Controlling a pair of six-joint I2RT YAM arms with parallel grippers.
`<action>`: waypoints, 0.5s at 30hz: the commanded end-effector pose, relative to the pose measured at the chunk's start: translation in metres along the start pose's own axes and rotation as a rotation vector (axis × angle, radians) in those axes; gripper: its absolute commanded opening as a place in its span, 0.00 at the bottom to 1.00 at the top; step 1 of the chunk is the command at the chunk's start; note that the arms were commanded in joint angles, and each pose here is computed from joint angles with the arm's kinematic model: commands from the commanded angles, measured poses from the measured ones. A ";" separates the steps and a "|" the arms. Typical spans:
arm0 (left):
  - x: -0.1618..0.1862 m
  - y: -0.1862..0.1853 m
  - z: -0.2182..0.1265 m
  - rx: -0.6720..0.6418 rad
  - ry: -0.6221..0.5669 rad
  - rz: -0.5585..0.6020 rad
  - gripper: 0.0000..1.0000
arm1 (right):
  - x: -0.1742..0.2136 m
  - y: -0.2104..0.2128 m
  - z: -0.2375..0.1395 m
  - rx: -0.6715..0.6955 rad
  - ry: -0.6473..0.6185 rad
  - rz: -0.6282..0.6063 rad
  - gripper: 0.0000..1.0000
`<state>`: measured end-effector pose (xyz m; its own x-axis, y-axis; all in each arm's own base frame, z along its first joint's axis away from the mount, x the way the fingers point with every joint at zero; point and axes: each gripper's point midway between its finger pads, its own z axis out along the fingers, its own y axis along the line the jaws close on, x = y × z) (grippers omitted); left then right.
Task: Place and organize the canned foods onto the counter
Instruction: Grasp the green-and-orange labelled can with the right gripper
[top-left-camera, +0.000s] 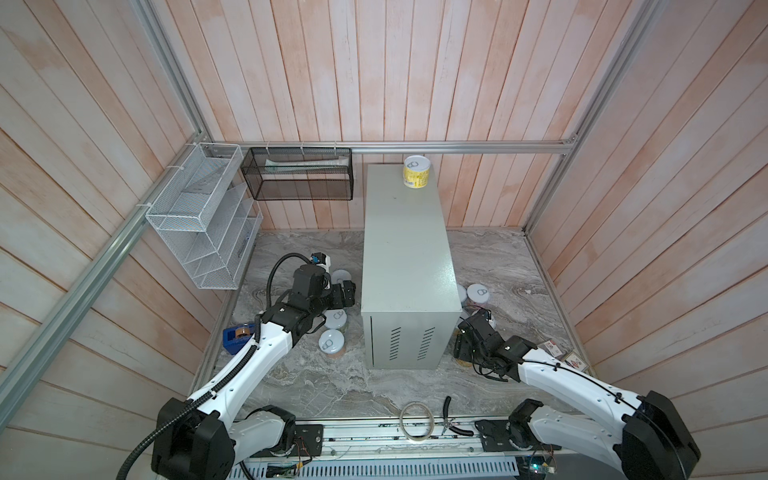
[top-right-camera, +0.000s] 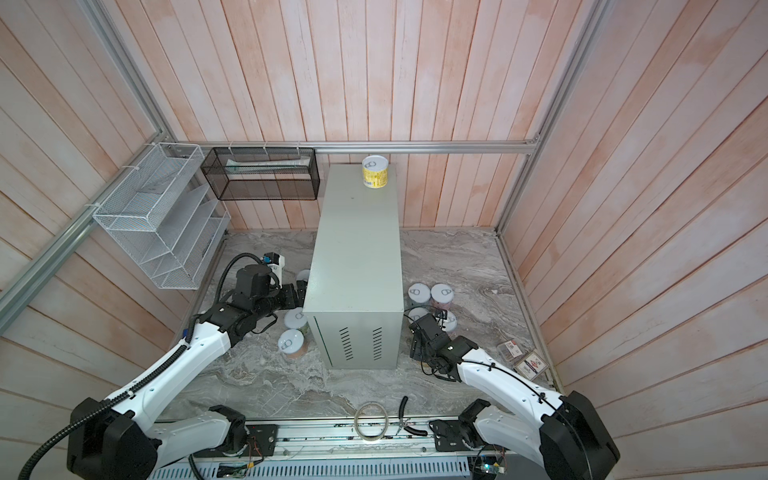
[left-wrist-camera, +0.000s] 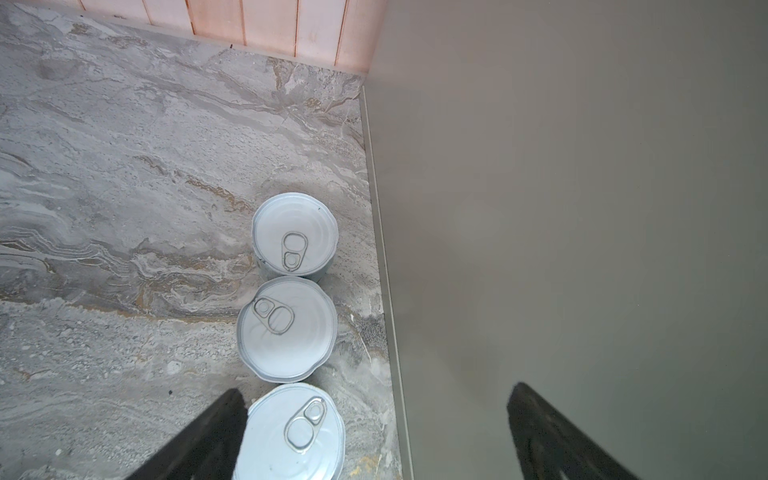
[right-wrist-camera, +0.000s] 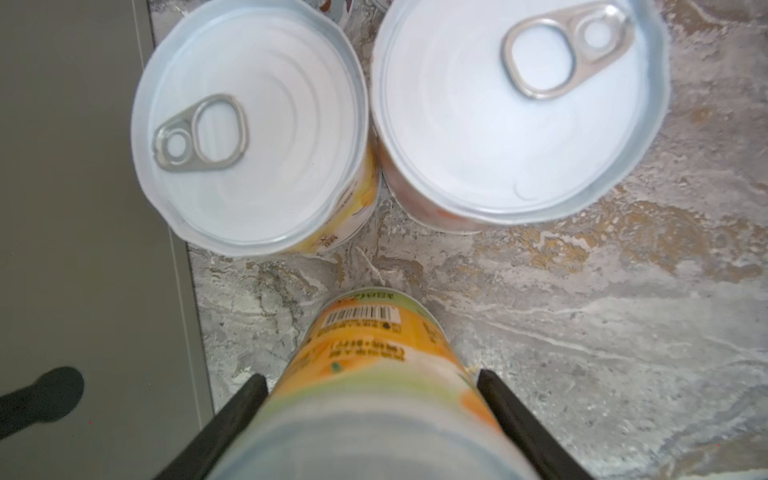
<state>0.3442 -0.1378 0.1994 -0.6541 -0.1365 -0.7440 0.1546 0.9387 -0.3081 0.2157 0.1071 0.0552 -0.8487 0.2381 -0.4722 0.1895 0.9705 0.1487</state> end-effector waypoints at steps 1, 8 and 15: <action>-0.011 -0.003 -0.001 0.013 -0.023 0.001 1.00 | -0.006 -0.001 -0.014 0.003 -0.002 -0.017 0.00; -0.019 -0.002 -0.005 0.018 -0.030 -0.003 1.00 | -0.036 0.021 -0.072 -0.131 -0.052 -0.004 0.00; -0.022 -0.002 -0.007 0.042 -0.033 -0.010 1.00 | -0.085 0.024 -0.148 -0.205 -0.137 -0.068 0.00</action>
<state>0.3501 -0.1294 0.2031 -0.6549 -0.1591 -0.7388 0.1383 0.9359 -0.3241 0.2231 0.1099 0.1937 -0.7931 0.2438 -0.5581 0.0912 0.9536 0.2869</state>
